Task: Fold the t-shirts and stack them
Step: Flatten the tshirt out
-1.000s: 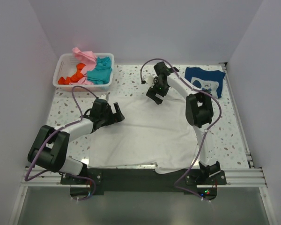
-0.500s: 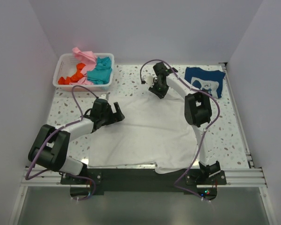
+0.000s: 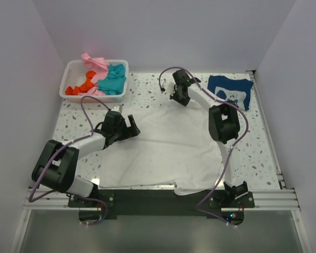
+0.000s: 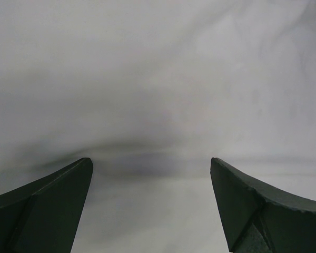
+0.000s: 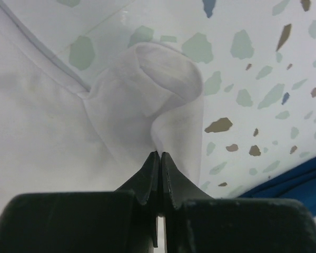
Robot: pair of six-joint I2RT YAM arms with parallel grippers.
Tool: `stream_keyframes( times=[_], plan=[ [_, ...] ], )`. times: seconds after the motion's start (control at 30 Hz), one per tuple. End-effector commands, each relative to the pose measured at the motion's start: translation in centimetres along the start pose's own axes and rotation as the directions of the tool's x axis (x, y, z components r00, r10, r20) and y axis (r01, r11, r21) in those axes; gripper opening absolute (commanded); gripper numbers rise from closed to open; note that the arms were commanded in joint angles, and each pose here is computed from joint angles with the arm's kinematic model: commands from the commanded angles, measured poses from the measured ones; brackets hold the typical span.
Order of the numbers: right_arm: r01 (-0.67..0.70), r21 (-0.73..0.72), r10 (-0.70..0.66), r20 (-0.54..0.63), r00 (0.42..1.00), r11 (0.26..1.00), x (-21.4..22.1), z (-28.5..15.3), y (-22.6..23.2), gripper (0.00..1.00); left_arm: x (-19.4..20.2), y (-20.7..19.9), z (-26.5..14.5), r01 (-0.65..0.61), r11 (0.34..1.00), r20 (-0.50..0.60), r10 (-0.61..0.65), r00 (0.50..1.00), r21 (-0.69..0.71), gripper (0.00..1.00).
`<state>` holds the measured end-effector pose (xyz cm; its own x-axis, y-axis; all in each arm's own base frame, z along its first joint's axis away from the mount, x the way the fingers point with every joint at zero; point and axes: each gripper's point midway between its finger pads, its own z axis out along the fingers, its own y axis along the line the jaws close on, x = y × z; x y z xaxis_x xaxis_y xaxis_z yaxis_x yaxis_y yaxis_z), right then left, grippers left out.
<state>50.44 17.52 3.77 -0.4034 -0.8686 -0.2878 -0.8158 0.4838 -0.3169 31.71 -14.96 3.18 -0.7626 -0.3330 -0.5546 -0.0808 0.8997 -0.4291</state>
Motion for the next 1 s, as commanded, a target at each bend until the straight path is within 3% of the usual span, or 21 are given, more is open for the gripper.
stream_keyframes(
  times=[0.0,0.6,0.8,0.87,0.93,0.97],
  plan=[
    [-0.069,0.196,0.053,0.088,0.995,0.978,-2.1,-4.1,-4.8,0.00,3.1,3.2,0.2,-0.027,0.992,-0.105,0.015,0.994,-0.120,1.00],
    [-0.224,0.436,0.228,0.044,0.973,0.871,1.0,-1.7,-9.8,0.01,3.2,3.7,0.5,-0.023,0.989,-0.104,0.008,0.995,-0.145,1.00],
    [-0.298,0.605,0.294,0.110,0.950,0.738,0.9,-3.0,-13.1,0.26,3.2,3.6,0.6,-0.028,0.990,-0.107,0.013,0.994,-0.139,1.00],
    [-0.331,0.642,0.319,0.139,0.937,0.692,0.7,-3.8,-14.1,0.49,3.1,3.5,0.5,-0.039,0.990,-0.108,0.024,0.994,-0.135,1.00],
    [-0.366,0.672,0.337,0.181,0.924,0.643,0.2,-5.6,-15.2,0.86,2.8,3.3,0.4,-0.041,0.990,-0.103,0.028,0.994,-0.132,1.00],
    [-0.392,0.670,0.351,0.204,0.914,0.630,-0.1,-6.2,-15.4,0.92,2.7,3.2,0.4,-0.042,0.991,-0.101,0.029,0.994,-0.127,1.00]
  ],
)
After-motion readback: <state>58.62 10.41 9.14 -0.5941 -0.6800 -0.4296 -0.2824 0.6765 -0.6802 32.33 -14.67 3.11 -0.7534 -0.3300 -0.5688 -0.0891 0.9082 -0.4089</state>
